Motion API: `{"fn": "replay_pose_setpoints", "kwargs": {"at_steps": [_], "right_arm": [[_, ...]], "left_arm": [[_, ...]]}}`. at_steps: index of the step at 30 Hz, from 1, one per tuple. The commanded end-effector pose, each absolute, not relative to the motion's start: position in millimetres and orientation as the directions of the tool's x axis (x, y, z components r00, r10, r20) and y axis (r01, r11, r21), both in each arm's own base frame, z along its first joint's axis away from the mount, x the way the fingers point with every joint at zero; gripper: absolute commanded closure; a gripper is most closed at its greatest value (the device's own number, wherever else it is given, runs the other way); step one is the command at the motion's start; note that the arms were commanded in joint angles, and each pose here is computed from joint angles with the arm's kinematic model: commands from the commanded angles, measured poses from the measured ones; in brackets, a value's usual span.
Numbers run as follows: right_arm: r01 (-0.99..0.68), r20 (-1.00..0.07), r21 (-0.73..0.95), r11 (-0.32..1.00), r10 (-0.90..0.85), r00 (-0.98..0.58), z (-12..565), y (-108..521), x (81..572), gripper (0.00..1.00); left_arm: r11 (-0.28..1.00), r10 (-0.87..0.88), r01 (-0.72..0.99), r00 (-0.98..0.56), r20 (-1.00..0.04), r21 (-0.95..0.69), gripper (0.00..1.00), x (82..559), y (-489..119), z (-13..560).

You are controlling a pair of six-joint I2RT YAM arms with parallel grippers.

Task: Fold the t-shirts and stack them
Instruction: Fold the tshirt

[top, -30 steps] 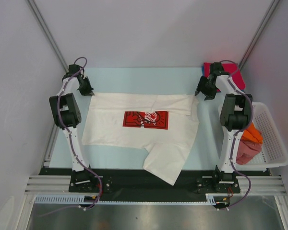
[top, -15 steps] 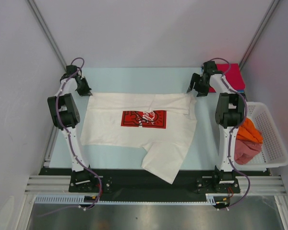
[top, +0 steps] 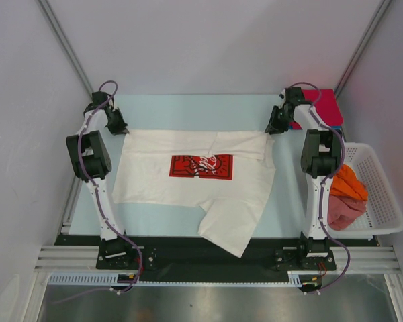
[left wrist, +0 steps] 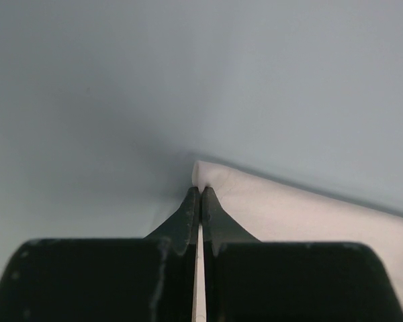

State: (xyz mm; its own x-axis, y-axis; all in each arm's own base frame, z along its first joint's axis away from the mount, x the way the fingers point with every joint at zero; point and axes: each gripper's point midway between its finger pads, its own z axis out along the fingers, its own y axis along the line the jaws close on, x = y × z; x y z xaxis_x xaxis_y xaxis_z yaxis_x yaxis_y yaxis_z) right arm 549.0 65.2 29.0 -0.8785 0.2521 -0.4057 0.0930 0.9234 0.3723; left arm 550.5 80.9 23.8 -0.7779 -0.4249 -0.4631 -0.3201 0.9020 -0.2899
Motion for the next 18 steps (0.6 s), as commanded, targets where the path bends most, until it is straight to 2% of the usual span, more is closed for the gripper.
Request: {"fn": "replay_pose_setpoints", "kwargs": {"at_steps": [1,2,3,5,10,13,18], "right_arm": [[0.051,-0.398,0.395,0.917,0.220,-0.891,21.5,72.8,546.6,0.74],[0.061,-0.395,0.390,0.919,0.227,-0.890,18.8,71.6,546.8,0.79],[0.076,-0.397,0.383,0.921,0.238,-0.887,17.1,68.8,548.8,0.89],[0.108,-0.408,0.354,0.929,0.257,-0.876,13.9,61.3,552.8,0.99],[0.162,-0.518,0.273,0.948,0.286,-0.806,22.0,39.7,577.4,1.00],[0.138,-0.598,0.251,0.958,0.265,-0.756,34.7,39.3,598.9,1.00],[0.142,-0.660,0.225,0.964,0.258,-0.706,45.3,37.7,626.1,1.00]], "left_arm": [[0.896,-0.445,-0.367,-0.746,-0.496,-0.251,1.00,548.4,109.2,29.4],[0.896,-0.445,-0.367,-0.747,-0.495,-0.251,1.00,547.8,109.7,28.9],[0.895,-0.446,-0.368,-0.747,-0.493,-0.253,1.00,548.0,109.4,27.5],[0.893,-0.451,-0.372,-0.748,-0.486,-0.255,1.00,547.1,109.7,24.9],[0.866,-0.499,-0.404,-0.728,-0.470,-0.294,1.00,550.4,110.4,19.7],[0.840,-0.542,-0.434,-0.705,-0.458,-0.326,1.00,554.8,111.2,14.7],[0.786,-0.615,-0.465,-0.661,-0.431,-0.408,1.00,571.7,105.2,13.6]]}}
